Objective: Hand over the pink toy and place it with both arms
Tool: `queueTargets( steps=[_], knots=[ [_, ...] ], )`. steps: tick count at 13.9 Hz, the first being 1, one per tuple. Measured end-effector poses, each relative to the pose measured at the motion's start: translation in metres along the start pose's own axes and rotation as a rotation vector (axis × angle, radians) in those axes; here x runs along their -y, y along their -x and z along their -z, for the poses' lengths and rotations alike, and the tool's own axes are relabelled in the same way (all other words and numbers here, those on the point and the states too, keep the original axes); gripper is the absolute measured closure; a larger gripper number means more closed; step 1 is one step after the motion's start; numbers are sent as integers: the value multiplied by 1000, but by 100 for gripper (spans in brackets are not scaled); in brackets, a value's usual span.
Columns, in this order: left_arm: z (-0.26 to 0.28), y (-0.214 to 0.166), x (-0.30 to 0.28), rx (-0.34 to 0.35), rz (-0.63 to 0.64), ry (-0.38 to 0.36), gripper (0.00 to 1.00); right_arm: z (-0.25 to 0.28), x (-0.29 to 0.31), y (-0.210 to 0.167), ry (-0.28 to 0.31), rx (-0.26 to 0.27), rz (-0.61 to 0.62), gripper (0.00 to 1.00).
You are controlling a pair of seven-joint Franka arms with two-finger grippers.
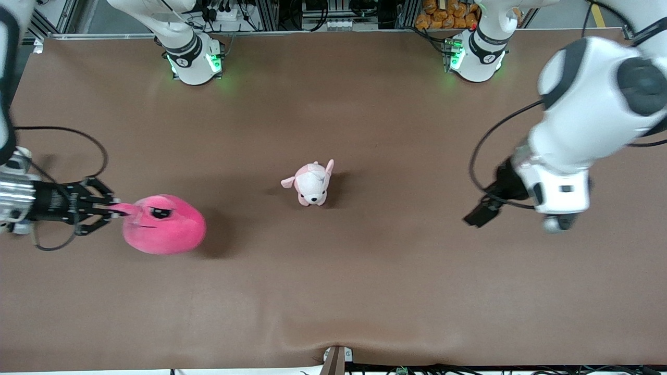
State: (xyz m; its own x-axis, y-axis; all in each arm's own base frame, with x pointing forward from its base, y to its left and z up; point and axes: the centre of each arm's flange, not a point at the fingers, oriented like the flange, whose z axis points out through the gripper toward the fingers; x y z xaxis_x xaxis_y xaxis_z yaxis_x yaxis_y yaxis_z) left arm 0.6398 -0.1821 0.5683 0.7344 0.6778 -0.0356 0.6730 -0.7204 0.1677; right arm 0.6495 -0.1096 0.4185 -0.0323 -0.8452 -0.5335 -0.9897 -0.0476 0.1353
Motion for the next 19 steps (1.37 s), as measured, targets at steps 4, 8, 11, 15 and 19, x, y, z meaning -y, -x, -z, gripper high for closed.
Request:
queueTargets(
  steps=[4, 8, 11, 15, 19],
  knots=[
    [22, -9, 29, 17, -213, -56, 0, -20, -27, -102, 28, 65, 114, 90],
    [27, -13, 62, 20, -417, -137, 0, -47, -32, -147, 60, 106, 128, 90],
    [34, -23, 99, 40, -552, -163, 0, -52, -30, -148, 67, 112, 131, 84],
    [47, -65, 156, 83, -705, -183, 0, -28, -18, -113, 82, 135, 218, 42],
    [73, -82, 188, 72, -724, -172, 0, 50, 0, -6, 56, 79, 421, 1]
  ],
)
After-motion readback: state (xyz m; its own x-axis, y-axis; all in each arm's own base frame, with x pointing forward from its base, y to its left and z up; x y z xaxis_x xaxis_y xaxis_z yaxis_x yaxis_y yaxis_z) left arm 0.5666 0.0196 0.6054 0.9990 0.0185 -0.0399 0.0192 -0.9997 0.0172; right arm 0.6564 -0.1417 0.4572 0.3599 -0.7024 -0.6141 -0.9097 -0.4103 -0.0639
